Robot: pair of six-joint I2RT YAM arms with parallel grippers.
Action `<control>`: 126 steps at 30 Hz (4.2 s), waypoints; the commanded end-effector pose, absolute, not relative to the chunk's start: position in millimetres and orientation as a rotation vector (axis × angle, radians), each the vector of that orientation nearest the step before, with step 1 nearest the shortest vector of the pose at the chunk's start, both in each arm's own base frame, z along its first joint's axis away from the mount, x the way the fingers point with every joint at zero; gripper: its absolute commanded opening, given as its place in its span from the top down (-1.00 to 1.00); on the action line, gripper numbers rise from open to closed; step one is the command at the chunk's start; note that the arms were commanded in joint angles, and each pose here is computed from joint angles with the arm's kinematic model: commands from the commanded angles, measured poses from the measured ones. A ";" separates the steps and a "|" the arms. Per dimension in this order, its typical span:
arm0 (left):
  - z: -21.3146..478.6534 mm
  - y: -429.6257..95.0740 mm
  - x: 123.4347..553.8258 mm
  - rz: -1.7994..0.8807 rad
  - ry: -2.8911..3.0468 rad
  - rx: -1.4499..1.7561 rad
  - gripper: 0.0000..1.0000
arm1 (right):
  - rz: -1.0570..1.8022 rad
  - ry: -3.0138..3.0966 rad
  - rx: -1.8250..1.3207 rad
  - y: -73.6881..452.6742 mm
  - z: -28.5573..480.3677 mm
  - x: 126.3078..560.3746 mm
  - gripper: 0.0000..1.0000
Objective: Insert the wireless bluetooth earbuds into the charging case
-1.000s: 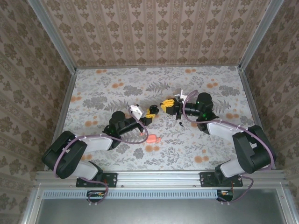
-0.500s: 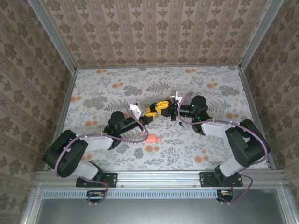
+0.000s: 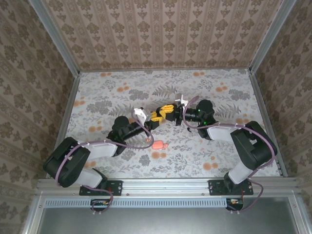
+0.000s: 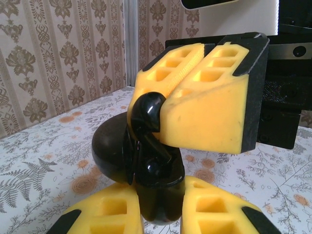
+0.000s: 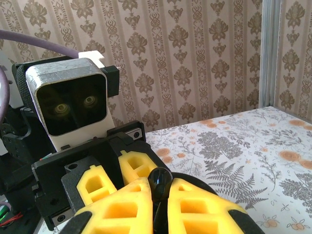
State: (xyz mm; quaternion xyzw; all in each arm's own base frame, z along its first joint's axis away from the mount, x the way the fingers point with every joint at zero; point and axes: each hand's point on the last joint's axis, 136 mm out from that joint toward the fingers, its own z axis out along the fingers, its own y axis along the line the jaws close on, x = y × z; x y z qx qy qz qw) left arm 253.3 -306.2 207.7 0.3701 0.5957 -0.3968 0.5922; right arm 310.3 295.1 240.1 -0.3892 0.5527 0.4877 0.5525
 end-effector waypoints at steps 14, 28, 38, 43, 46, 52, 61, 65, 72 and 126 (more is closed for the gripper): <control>257.4 -299.6 245.8 -0.940 1.247 0.816 0.85 | 1.115 1.349 -0.948 293.2 223.5 305.4 0.75; 269.0 -297.1 243.2 -0.937 1.217 0.816 0.85 | 1.111 1.374 -0.956 292.2 217.4 305.3 0.68; 269.2 -296.2 242.5 -0.928 1.218 0.823 0.85 | 1.110 1.390 -0.980 293.4 215.3 304.6 0.66; 270.1 -295.8 242.1 -0.927 1.216 0.823 0.85 | 1.107 1.397 -0.985 293.3 214.8 304.6 0.64; 271.1 -295.4 242.1 -0.925 1.214 0.821 0.85 | 1.104 1.396 -0.987 293.2 215.4 304.3 0.61; 272.3 -296.3 240.4 -0.930 1.209 0.829 0.85 | 1.102 1.400 -0.997 293.5 216.6 303.5 0.58; 272.7 -297.6 237.9 -0.936 1.206 0.847 0.85 | 1.086 1.412 -0.982 293.2 218.2 308.3 0.57; 272.8 -297.9 237.3 -0.933 1.204 0.853 0.85 | 1.076 1.419 -0.975 292.8 216.8 310.6 0.53; 273.2 -298.4 235.9 -0.930 1.203 0.863 0.84 | 1.060 1.427 -0.956 292.3 217.4 315.7 0.50; 274.3 -302.0 235.2 -0.919 1.208 0.883 0.84 | 1.041 1.450 -0.997 292.3 216.0 312.2 0.19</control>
